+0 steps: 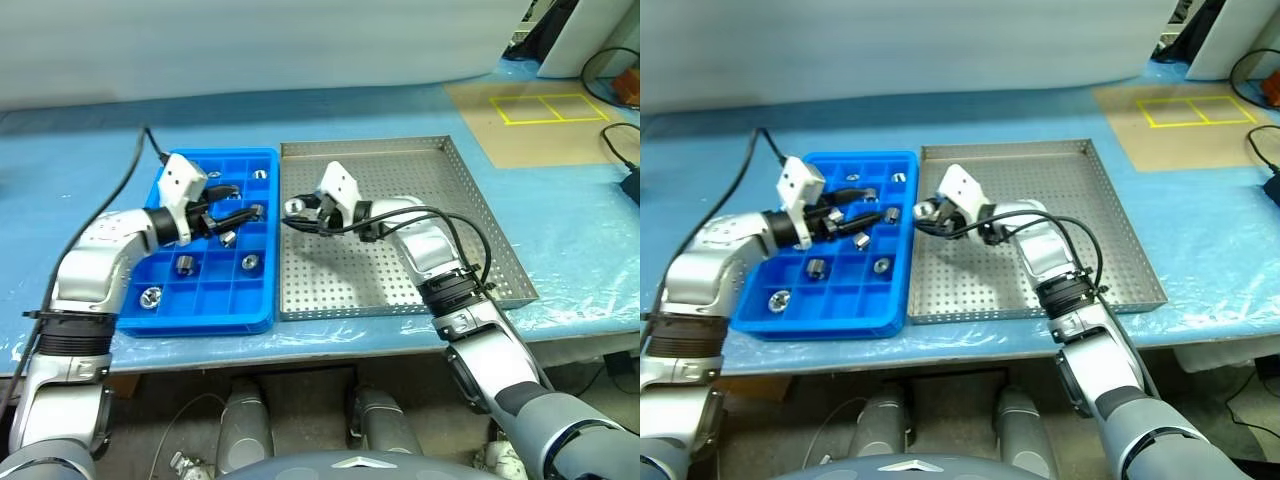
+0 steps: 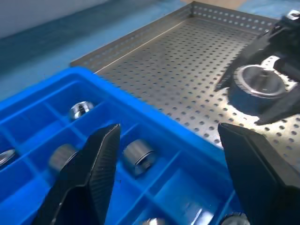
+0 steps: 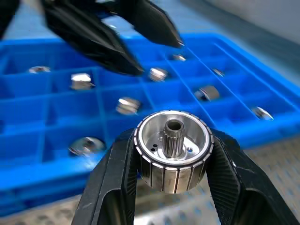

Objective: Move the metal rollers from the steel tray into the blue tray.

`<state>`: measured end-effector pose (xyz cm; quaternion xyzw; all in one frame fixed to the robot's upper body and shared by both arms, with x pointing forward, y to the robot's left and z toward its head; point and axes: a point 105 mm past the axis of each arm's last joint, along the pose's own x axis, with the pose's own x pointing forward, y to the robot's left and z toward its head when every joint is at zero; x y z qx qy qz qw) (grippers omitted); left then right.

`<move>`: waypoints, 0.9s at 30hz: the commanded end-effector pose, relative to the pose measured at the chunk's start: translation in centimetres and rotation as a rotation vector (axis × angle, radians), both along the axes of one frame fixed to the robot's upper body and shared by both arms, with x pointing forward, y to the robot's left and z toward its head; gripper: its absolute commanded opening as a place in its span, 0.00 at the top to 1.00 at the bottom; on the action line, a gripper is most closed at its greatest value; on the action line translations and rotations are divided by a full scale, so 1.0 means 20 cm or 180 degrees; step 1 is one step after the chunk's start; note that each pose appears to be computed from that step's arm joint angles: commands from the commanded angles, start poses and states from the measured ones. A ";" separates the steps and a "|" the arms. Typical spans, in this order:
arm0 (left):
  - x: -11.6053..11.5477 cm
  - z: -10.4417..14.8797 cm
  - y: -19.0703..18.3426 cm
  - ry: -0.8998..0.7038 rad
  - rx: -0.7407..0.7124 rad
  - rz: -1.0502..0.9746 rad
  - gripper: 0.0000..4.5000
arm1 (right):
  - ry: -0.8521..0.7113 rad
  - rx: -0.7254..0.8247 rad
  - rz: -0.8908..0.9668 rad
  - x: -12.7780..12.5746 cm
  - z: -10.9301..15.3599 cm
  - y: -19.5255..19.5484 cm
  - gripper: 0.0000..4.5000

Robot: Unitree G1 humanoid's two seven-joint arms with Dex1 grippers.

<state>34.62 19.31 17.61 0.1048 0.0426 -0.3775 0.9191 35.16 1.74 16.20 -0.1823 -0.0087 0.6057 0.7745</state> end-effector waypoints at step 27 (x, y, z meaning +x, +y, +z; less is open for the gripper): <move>-0.22 0.01 0.06 0.0069 -0.0075 0.0431 0.22 | 0.0466 -0.0017 0.0596 -0.12 -0.14 0.34 0.62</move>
